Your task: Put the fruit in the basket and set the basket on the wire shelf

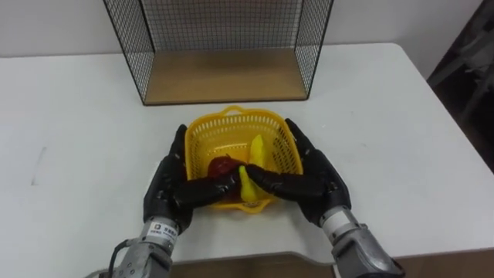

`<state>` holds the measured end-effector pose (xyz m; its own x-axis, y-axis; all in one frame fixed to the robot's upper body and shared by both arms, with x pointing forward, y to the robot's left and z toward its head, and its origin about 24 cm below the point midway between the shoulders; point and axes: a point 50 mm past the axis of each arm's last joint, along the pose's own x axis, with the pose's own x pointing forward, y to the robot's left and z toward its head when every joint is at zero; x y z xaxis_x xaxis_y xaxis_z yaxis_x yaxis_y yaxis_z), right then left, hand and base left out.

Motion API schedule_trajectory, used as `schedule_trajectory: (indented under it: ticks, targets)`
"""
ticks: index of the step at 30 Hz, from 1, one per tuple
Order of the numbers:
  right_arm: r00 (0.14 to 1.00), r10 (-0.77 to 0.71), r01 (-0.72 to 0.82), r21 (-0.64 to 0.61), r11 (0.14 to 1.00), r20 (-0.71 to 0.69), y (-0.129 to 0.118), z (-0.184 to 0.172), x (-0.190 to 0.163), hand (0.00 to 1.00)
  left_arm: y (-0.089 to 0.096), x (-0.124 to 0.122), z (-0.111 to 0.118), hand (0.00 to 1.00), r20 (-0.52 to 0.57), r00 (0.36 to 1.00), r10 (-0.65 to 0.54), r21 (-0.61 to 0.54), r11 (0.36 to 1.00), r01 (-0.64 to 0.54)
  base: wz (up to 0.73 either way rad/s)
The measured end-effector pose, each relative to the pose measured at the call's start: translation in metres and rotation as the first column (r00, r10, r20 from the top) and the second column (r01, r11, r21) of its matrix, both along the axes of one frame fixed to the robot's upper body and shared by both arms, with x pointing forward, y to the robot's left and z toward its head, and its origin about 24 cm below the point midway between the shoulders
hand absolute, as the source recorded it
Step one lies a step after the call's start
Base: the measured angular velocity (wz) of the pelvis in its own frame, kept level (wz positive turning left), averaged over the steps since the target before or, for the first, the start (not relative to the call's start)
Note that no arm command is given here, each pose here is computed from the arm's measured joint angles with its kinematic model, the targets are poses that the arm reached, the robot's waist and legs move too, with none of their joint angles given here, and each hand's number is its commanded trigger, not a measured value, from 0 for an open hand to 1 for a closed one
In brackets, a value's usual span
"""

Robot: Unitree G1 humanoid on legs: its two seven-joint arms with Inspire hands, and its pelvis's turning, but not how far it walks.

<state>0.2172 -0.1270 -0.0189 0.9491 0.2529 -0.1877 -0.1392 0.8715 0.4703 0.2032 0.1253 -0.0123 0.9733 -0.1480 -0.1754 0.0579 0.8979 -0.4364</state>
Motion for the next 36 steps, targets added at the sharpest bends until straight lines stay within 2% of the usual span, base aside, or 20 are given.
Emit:
schedule_trajectory:
  ticks: [17, 27, 33, 36]
  targets:
    - [0.993, -0.093, 0.092, 0.016, 0.996, 0.076, -0.002, 0.018, 0.018, 0.00, -0.010, 0.024, 0.023, 0.00, 0.110, 0.993, -0.036, -0.005, 0.999, 0.037, -0.03]
    - [0.970, -0.130, 0.117, 0.075, 0.990, 0.204, -0.001, 0.046, 0.023, 0.00, -0.011, 0.028, 0.055, 0.00, 0.236, 0.972, 0.014, -0.138, 0.990, 0.020, 0.00]
    - [0.925, -0.150, 0.105, 0.147, 0.984, 0.348, 0.003, 0.079, 0.028, 0.00, -0.014, 0.034, 0.084, 0.00, 0.369, 0.925, 0.088, -0.248, 0.969, 0.007, 0.00]
    - [0.913, -0.164, 0.106, 0.171, 0.980, 0.375, 0.005, 0.085, 0.027, 0.00, -0.015, 0.033, 0.089, 0.00, 0.399, 0.909, 0.118, -0.278, 0.961, -0.003, 0.00]
